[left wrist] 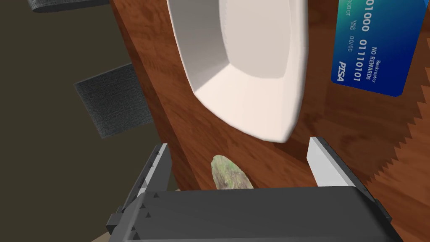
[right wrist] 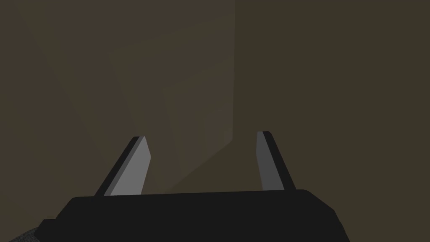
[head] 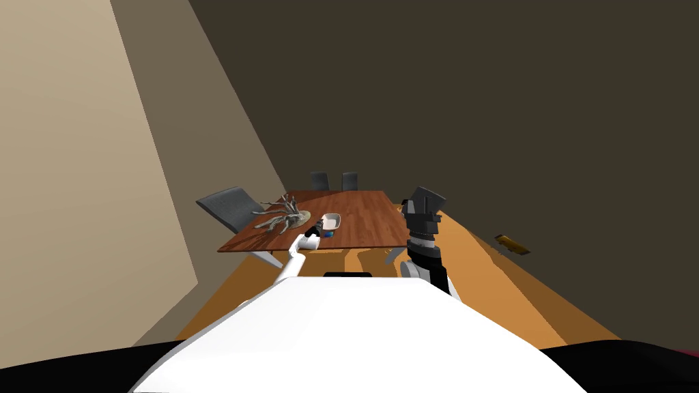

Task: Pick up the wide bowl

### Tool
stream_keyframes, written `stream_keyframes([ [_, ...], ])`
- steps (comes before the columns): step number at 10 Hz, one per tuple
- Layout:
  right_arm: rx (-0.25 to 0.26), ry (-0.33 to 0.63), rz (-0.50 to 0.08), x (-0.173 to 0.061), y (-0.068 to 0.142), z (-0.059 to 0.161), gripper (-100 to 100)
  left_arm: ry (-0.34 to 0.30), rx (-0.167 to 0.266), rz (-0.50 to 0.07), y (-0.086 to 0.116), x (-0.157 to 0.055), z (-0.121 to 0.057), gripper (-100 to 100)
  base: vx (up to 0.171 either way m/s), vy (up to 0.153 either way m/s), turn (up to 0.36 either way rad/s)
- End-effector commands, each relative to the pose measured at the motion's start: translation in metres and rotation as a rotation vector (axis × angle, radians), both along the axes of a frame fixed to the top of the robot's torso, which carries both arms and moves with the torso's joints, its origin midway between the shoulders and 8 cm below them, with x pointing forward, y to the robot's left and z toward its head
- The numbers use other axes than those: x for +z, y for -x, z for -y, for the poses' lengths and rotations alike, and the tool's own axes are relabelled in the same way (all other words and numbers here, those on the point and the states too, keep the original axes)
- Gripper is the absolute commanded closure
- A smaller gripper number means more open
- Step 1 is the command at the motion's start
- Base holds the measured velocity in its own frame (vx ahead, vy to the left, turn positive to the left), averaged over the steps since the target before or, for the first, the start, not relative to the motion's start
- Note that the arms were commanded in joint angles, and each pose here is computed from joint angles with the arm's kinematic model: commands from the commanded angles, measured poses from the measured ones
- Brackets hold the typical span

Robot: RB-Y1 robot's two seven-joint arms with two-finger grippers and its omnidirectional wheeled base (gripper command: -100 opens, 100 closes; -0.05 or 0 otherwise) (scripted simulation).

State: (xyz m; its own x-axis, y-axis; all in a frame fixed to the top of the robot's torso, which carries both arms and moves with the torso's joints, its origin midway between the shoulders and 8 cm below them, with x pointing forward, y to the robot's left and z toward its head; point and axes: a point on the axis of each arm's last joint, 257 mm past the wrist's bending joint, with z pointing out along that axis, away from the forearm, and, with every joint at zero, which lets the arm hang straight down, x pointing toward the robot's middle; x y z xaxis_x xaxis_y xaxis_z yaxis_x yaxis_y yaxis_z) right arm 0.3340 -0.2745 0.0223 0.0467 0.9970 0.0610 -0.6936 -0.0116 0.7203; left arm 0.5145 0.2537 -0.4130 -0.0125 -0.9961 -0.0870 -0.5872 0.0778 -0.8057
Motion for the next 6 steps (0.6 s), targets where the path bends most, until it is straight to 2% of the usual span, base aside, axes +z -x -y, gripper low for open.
stream_keyframes([
  [1,0.0,0.0,0.0,0.0,0.0,0.0,0,0.024,0.01,-0.051,0.009,-0.018,0.008,-100,0.055,-0.01,0.002],
  [2,0.0,0.0,0.0,0.0,0.0,0.0,0,0.041,0.014,-0.078,0.013,-0.026,0.015,-100,0.053,-0.001,0.001],
  [3,0.0,0.0,0.0,0.0,0.0,0.0,0,0.074,0.018,-0.122,0.023,-0.04,0.03,-100,0.071,-0.004,-0.005],
  [5,0.0,0.0,0.0,0.0,0.0,0.0,0,0.069,0.017,-0.113,0.019,-0.039,0.028,-100,0.042,-0.009,-0.002],
  [6,0.0,0.0,0.0,0.0,0.0,0.0,0,0.07,0.018,-0.116,0.02,-0.04,0.029,0,0.0,0.0,0.0],
])
